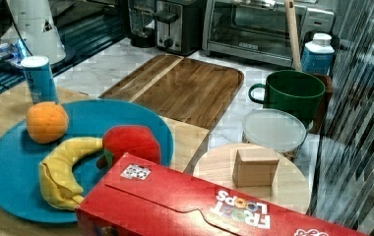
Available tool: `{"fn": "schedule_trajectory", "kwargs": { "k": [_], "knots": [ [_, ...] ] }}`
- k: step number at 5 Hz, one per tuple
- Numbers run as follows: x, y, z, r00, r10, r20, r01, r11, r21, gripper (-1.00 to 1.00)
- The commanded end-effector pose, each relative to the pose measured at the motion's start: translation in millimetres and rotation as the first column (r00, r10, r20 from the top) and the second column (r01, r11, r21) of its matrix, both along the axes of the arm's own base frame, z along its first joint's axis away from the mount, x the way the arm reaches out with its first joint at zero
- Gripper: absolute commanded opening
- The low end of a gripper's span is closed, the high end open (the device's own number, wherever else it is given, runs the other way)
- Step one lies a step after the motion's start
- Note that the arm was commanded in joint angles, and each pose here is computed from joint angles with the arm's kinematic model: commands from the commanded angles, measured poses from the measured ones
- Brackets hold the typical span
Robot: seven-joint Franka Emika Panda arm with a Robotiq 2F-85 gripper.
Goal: Open the drawer.
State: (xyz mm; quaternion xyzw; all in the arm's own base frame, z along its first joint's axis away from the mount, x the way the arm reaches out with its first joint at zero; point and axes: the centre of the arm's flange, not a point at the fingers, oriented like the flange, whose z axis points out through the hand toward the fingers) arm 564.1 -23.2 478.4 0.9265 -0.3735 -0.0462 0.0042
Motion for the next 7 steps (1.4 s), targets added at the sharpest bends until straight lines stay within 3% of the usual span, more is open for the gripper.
{"fn": "schedule_trajectory", "kwargs": {
  "k": [1,2,3,4,5,6,7],
  "knots": [
    [0.2,-0.6,-0.6,1.0,0.0,-0.001,0.0,1.0,0.001,1.0],
    [0.2,-0.6,-0.7,1.0,0.0,-0.001,0.0,1.0,0.001,1.0],
    [-11.0,-8.7,-11.8,0.996,0.08,0.044,-0.079,0.997,-0.023,1.0],
    [-13.5,-24.1,-19.8,0.98,0.195,0.041,-0.194,0.981,-0.03,1.0],
    [-7.3,-45.6,-30.4,0.95,0.311,0.019,-0.311,0.95,-0.017,1.0],
    [2.1,-71.3,-38.4,0.886,0.464,-0.019,-0.464,0.886,0.017,1.0],
    [1.3,-86.5,-46.2,0.833,0.553,-0.02,-0.553,0.833,-0.02,1.0]
  ]
}}
